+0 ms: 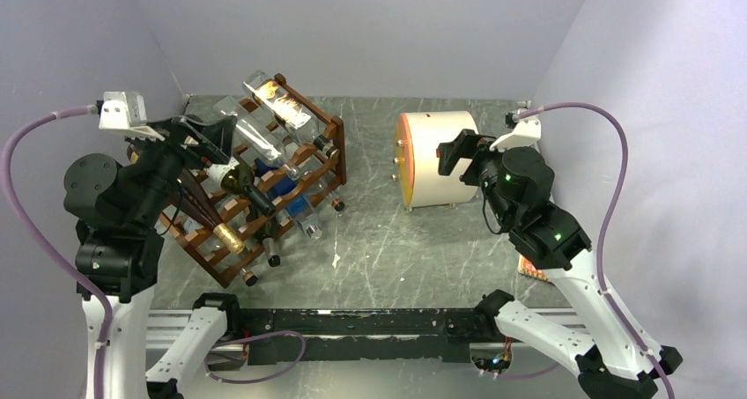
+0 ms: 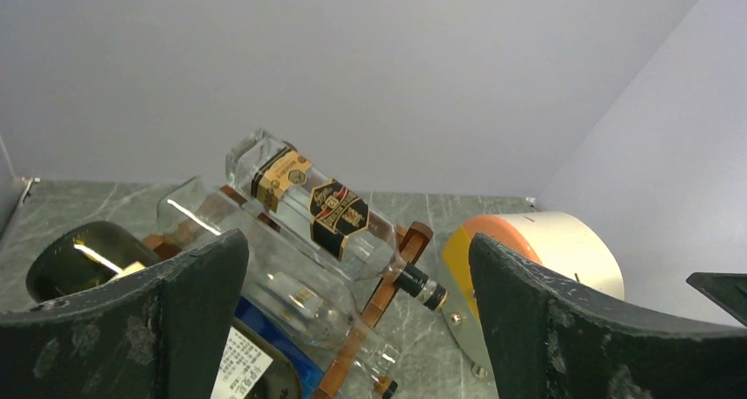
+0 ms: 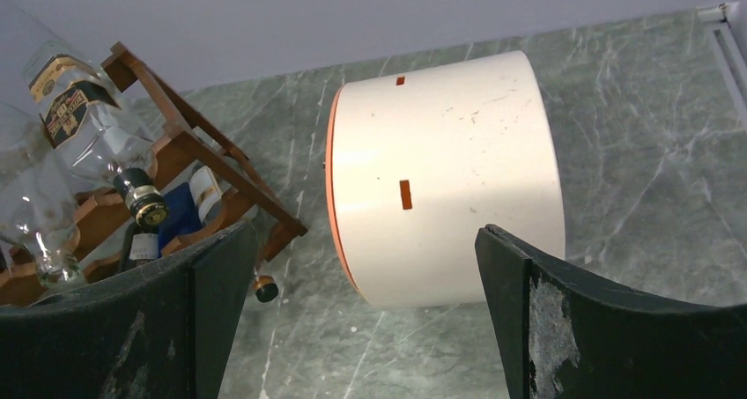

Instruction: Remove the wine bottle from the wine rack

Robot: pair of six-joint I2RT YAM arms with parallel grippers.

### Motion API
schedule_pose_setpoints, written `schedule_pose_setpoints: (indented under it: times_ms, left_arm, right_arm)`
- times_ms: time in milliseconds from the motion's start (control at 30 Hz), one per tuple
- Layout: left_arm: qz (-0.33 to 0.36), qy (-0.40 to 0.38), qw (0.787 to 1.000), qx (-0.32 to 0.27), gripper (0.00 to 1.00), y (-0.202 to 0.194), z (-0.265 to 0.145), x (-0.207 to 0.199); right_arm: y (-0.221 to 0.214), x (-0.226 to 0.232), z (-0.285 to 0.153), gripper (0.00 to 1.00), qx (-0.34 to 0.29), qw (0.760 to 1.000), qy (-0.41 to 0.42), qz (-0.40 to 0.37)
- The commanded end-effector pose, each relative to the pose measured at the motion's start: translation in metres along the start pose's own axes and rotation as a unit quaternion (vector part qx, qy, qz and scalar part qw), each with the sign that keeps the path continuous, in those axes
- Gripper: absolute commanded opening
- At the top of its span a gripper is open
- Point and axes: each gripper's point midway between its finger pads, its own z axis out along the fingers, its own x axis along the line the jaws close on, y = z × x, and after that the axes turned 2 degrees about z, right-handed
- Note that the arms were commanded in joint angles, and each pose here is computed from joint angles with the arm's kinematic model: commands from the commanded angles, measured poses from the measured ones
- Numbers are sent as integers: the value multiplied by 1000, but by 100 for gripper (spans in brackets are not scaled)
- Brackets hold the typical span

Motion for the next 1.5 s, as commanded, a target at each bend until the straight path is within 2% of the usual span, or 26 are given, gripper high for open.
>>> schedule_pose_setpoints:
  times_ms: [0,233,433,633,833,1033,1133,1267,1467]
  left_arm:
    - [-14,32,999,23,99,-8,-4,11]
    - [11,106,990,95,99,-32,-2,42]
    - [56,218,962,156,99,-47,-7,87]
    - [50,236,953,182,98,-64,-4,97]
    - [-6,232,954,189,95,-76,8,92]
    - [-67,128,973,180,91,-67,45,52]
    - [-83,103,974,181,93,-62,57,42]
    - [-67,161,966,193,93,-67,48,62]
    - [-5,278,943,182,99,-54,-1,99]
  right_arm:
    - [-1,2,8,100,-4,999,-8,39]
    - [-17,20,15,100,19,998,41,45]
    - [-32,34,17,100,33,995,91,29]
    - [-51,49,23,100,74,989,126,8]
    - [-65,46,27,100,96,988,120,1]
    - [-75,57,24,100,112,981,158,-11]
    - [-80,69,23,100,131,972,194,-28]
    - [-91,90,18,100,165,952,255,-45]
    - [-102,102,22,100,181,941,284,-40]
